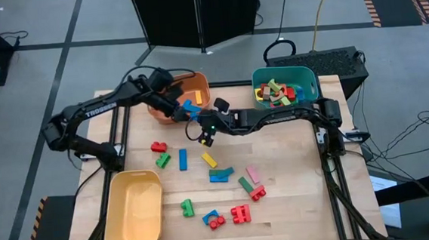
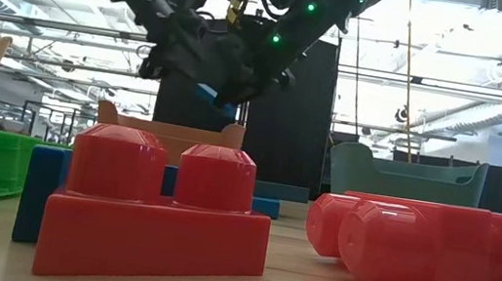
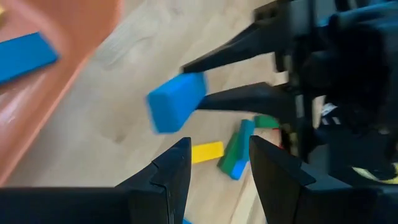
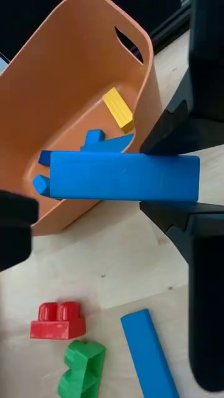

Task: Sort blocks by size
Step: Put the blue rectangular block into the orange bin

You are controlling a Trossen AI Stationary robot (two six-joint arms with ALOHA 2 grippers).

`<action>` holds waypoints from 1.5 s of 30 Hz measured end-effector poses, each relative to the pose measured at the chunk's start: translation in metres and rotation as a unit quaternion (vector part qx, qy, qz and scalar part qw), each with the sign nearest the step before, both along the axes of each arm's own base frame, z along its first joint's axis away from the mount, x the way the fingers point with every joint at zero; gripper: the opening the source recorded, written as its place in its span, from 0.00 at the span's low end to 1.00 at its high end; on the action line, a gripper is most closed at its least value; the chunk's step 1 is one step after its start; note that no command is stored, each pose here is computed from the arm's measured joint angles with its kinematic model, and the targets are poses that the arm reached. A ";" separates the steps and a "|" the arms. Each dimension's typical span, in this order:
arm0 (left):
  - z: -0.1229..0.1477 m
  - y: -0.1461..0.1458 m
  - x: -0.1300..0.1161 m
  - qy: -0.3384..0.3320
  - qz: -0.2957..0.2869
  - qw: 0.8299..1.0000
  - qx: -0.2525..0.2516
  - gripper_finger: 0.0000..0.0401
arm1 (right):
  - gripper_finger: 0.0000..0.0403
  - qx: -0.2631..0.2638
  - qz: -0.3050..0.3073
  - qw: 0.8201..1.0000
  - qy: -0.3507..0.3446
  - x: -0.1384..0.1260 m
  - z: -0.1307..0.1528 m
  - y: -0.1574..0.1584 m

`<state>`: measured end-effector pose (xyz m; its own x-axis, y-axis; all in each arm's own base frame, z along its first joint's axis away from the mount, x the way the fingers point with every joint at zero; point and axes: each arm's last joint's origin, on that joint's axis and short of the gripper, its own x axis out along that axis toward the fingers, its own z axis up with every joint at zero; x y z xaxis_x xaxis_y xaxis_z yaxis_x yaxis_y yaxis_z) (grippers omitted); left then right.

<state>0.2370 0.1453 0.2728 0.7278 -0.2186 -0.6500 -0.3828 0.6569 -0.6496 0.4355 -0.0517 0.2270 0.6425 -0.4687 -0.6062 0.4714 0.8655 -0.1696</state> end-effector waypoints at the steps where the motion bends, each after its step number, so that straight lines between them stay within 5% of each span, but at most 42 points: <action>1: 0.000 0.000 0.002 -0.007 -0.003 1.000 0.001 0.39 | 0.22 -0.001 0.001 1.000 0.001 0.000 0.000 0.000; 45: 0.002 0.023 0.001 -0.007 0.056 0.998 0.008 0.39 | 0.22 -0.058 0.009 0.998 0.013 0.002 0.007 -0.007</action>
<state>0.2380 0.1681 0.2753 0.7556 -0.1251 -0.6430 -0.4457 0.6211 -0.6446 0.4377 -0.0590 0.2340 0.6357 -0.5254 -0.5656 0.4506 0.8474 -0.2808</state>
